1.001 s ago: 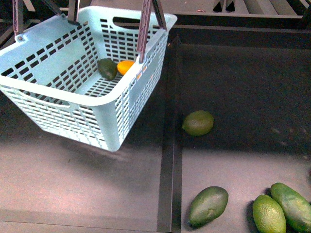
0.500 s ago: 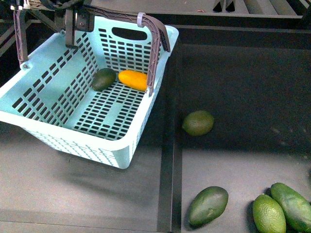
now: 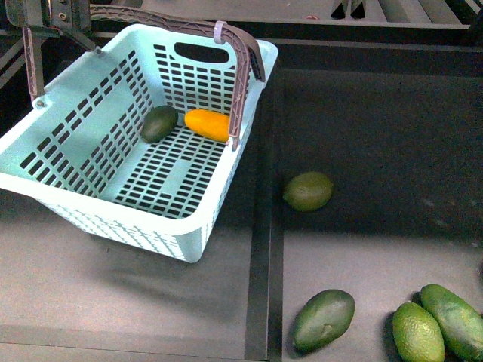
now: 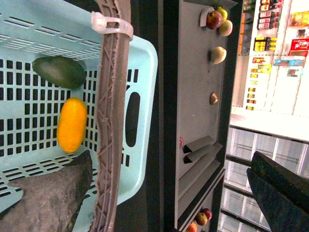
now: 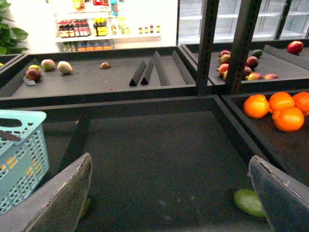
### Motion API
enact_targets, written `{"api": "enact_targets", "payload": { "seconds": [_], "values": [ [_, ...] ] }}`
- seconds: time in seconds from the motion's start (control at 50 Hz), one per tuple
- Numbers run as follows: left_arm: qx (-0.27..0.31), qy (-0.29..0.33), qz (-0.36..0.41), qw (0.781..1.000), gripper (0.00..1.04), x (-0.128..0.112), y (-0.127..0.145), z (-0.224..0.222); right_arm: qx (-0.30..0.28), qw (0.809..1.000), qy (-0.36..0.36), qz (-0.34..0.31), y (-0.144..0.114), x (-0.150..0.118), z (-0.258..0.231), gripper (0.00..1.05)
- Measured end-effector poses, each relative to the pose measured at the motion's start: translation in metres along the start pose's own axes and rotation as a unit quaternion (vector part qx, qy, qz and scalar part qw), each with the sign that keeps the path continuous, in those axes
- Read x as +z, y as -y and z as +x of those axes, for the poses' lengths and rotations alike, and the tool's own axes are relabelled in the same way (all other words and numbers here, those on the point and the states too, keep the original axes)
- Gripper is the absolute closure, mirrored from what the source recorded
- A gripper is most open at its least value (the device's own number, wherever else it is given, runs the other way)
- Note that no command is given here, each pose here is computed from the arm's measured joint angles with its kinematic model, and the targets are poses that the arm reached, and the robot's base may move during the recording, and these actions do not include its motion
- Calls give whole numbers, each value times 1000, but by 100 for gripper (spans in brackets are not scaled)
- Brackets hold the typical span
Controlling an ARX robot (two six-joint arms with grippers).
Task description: Pick mango and avocado into basket
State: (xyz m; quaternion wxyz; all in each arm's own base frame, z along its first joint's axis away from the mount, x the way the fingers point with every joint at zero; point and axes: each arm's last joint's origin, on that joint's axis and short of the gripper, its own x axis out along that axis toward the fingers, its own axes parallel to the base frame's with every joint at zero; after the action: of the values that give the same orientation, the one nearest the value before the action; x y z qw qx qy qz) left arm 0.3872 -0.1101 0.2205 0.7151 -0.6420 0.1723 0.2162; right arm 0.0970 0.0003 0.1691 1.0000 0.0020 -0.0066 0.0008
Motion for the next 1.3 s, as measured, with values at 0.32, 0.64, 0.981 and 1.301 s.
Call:
{"api": "enact_targets", "payload": {
  "seconds": [0.32,0.64,0.981,1.301],
  "values": [
    [-240,157,562,776,68,57,-66,-56,0,1000,0,0,0,0,0,9],
    [-217,164,636,723,102,84,-122,-100,0,1000,0,0,0,0,0,9],
    [-227,163,639,717,102,101,-159,-131,0,1000,0,0,0,0,0,9],
    [-214,165,639,720,102,109,-178,-153,0,1000,0,0,0,0,0,9]
  ]
}}
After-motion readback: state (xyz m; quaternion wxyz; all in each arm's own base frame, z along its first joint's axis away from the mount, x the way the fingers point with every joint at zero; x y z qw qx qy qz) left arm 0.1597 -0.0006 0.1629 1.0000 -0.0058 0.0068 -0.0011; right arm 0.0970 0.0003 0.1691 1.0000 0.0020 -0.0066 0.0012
